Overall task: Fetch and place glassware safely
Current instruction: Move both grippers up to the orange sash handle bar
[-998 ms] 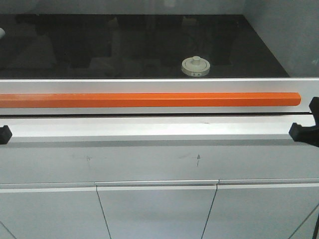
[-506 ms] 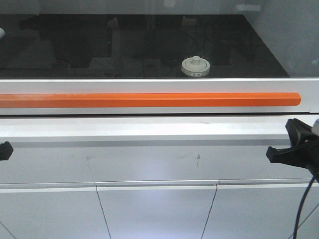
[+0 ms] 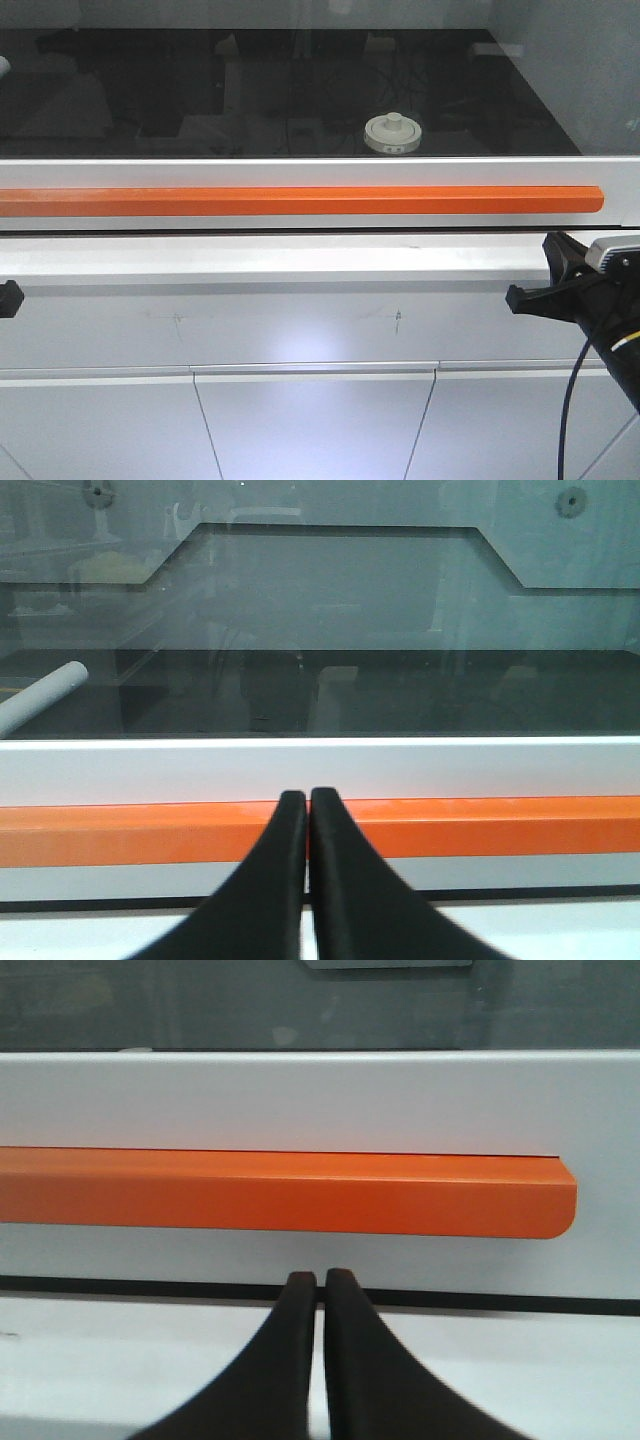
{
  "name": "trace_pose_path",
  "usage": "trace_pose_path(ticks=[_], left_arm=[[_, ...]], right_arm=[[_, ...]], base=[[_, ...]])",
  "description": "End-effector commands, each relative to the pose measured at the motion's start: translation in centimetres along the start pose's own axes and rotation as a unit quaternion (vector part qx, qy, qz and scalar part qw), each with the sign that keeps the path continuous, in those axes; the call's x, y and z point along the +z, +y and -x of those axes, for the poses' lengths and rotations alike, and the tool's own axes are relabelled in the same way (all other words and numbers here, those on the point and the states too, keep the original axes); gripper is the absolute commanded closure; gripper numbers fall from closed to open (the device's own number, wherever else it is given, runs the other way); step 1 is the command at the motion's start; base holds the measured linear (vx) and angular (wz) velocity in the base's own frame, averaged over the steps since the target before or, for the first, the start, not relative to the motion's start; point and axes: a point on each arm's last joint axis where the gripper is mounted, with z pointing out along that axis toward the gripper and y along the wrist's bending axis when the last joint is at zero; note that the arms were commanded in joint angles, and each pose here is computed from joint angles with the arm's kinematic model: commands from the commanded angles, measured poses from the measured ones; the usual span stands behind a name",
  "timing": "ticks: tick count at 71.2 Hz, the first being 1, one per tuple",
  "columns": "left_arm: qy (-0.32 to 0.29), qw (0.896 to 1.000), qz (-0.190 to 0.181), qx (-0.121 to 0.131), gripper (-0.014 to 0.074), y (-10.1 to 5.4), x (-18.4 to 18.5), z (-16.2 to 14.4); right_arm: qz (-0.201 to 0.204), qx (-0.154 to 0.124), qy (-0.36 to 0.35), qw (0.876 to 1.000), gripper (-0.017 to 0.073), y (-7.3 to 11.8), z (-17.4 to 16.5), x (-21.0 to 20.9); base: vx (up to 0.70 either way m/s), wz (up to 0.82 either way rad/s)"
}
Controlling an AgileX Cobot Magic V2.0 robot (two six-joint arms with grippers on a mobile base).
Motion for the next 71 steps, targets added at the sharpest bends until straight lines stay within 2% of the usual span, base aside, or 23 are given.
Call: trace_pose_path(ticks=[1, 71], left_arm=[[-0.052, 0.999, -0.006, -0.003, 0.0601, -0.2, 0.1, 1.5], [-0.018, 1.000, -0.003, -0.002, 0.0601, -0.1, 0.9, 0.4]], right_arm=[[0.005, -0.006, -0.064, 0.998, 0.0560, 0.0, 1.7, 0.8], [0.005, -0.004, -0.053, 0.999, 0.0560, -0.6, -0.3, 6.9]], base=[[0.00, 0.00], [0.00, 0.00]])
